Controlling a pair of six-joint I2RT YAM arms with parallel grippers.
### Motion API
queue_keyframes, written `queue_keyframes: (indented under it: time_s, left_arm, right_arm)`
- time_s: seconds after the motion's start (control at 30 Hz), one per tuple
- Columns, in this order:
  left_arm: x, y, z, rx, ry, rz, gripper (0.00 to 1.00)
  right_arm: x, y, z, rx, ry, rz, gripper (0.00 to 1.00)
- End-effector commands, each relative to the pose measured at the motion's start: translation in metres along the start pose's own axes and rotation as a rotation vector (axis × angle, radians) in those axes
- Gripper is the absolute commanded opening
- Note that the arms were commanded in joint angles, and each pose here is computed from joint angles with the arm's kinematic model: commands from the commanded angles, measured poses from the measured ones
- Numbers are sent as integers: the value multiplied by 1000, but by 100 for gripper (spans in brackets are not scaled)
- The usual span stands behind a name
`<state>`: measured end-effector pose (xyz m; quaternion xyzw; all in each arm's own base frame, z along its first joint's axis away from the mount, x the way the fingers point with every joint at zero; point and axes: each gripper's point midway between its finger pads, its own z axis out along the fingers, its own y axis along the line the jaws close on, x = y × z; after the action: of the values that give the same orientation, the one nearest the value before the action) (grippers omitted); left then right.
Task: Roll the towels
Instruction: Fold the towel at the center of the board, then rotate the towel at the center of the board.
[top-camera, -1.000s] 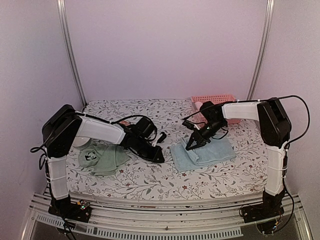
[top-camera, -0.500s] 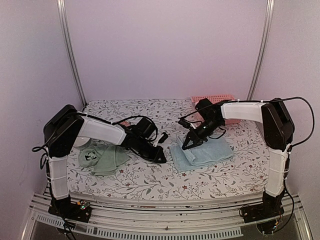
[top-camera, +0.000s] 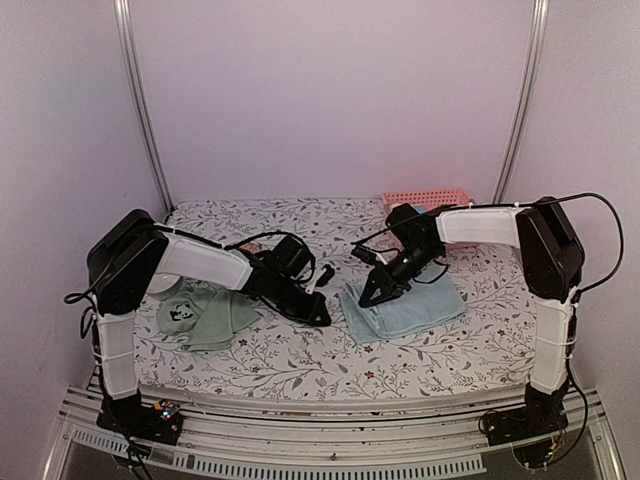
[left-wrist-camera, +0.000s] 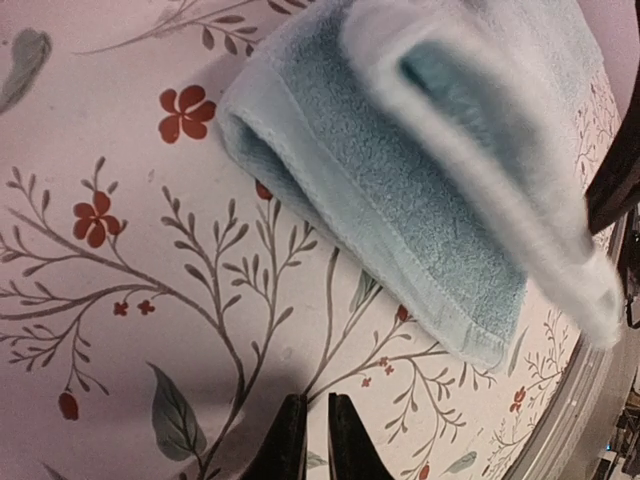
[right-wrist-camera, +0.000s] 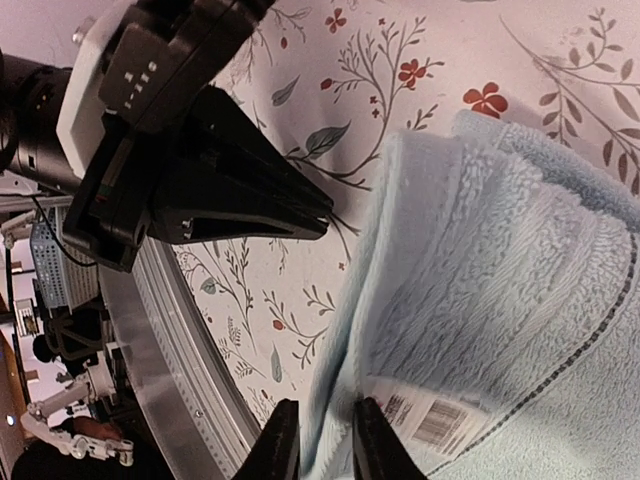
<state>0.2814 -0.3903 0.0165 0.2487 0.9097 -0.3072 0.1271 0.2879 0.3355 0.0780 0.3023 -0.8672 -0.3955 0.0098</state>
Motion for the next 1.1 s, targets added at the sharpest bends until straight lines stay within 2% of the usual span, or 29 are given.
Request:
queue_keyframes:
  time_s: [0.0, 0.13, 0.27, 0.33, 0.53, 0.77, 0.9, 1.07]
  left_arm:
    - [2, 7, -1, -42, 1, -3, 12]
    - [-8, 11, -12, -71, -28, -8, 12]
    - [-23, 7, -24, -87, -69, 9, 15]
    - [-41, -9, -40, -64, -123, 39, 17]
    - [-81, -42, -50, 0, -214, 120, 18]
    - [-90, -58, -14, 83, -157, 133, 18]
    - [-76, -59, 9, 122, -80, 127, 17]
    - [-53, -46, 31, 87, -1, 111, 15]
  right_arm:
    - [-2, 11, 3, -38, 20, -43, 25]
    - [-8, 15, -13, 6, -1, -105, 31]
    - [-18, 12, -45, 34, -68, -156, 31]
    - [-24, 2, -65, 75, -100, -188, 30]
    - [-36, -47, -120, 219, -200, -207, 26]
    - [-5, -116, -135, 487, -136, -169, 20]
    - [19, -134, -129, 518, -87, -129, 18]
    - [47, -155, -123, 550, -45, -77, 15]
